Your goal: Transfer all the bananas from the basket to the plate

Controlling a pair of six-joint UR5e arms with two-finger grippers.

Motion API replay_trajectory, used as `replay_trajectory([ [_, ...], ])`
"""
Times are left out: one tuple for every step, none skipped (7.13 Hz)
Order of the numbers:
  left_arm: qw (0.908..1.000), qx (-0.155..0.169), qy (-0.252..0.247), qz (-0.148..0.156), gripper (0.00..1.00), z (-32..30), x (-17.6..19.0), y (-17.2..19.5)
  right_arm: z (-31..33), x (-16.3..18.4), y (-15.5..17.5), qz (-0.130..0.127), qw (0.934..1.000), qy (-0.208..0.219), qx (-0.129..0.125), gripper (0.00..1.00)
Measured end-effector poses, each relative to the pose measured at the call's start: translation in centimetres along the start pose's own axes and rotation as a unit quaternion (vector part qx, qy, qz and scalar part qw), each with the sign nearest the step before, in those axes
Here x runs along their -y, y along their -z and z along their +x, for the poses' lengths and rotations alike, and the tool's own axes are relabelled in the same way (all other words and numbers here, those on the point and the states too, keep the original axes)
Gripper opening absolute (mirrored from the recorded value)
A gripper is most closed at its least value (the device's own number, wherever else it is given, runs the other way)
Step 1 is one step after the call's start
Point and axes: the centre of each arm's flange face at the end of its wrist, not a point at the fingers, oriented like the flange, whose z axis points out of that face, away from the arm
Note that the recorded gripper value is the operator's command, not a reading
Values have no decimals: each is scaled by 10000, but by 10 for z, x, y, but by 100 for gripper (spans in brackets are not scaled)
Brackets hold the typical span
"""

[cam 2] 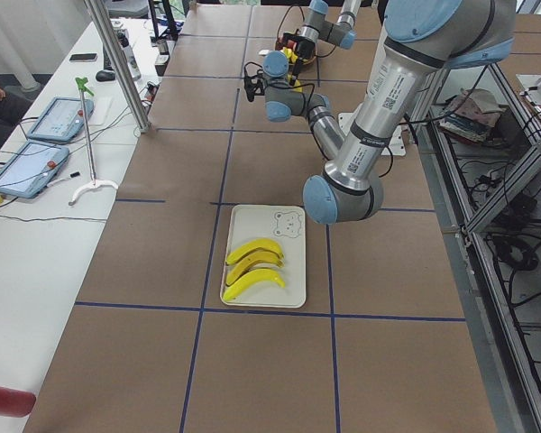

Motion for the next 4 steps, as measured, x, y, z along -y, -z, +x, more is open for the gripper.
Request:
replay_trajectory([
  [9997,-199,152,-10,100,9,-4,-9,-3,-9,-3,48,9999,-56,85,20],
  [9992,-341,222,26,100,20,-14,-21,-4,-16,-5,74,9998,-78,140,20],
  [9987,-443,253,95,100,30,-26,-32,-4,-22,-8,73,9998,-82,152,20],
  [9982,-498,315,129,100,38,-34,-40,-3,-24,-9,72,9998,-82,141,21],
])
